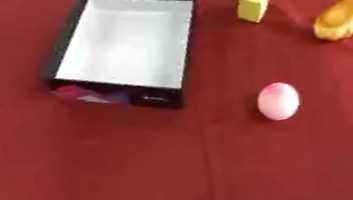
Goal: Pick up objects on the table and place them in the box.
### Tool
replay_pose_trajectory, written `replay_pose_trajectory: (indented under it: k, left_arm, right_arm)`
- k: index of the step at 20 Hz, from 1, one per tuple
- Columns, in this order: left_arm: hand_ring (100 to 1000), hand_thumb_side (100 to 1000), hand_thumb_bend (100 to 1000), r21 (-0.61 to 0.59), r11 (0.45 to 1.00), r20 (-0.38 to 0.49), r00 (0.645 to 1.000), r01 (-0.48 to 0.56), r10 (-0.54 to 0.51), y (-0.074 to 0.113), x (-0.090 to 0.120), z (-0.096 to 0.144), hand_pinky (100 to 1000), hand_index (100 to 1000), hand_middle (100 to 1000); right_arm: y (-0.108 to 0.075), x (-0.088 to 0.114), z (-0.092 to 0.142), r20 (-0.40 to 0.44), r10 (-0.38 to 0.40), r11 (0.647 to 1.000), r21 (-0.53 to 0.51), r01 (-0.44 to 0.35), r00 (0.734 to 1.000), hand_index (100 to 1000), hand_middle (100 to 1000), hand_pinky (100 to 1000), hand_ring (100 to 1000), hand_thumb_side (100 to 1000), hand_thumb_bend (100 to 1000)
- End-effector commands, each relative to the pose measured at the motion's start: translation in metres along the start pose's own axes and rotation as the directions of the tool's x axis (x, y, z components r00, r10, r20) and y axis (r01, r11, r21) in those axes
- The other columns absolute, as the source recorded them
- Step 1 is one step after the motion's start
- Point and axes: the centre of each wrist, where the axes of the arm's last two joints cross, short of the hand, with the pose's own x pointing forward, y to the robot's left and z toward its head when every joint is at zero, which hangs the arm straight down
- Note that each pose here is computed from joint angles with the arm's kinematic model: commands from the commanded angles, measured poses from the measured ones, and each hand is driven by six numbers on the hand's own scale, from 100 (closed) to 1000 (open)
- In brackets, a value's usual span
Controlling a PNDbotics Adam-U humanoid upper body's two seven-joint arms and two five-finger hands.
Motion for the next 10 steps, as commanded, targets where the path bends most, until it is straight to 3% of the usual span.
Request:
replay_pose_trajectory:
  k: [1, 7, 10]
  left_arm:
    - [676, 619, 927, 0.018, 1.0, 0.051, 0.999, 0.014, -0.015, 0.011, 0.017, -0.006, 835, 857, 749]
    - [679, 618, 932, 0.01, 1.0, 0.043, 0.999, 0.021, -0.021, 0.012, 0.015, -0.006, 838, 859, 750]
    - [679, 613, 934, 0.009, 1.0, 0.045, 0.999, 0.028, -0.028, 0.015, 0.015, -0.006, 838, 859, 750]
  right_arm:
    - [-0.017, 0.018, -0.001, 0.025, 0.067, 0.998, -0.01, -0.067, 0.997, 897, 820, 951, 856, 475, 444]
    - [-0.017, 0.024, -0.005, 0.001, 0.176, 0.984, 0.041, -0.176, 0.984, 911, 829, 940, 861, 517, 461]
    - [-0.01, 0.04, -0.015, 0.044, 0.371, 0.923, 0.096, -0.374, 0.928, 909, 845, 921, 871, 554, 536]
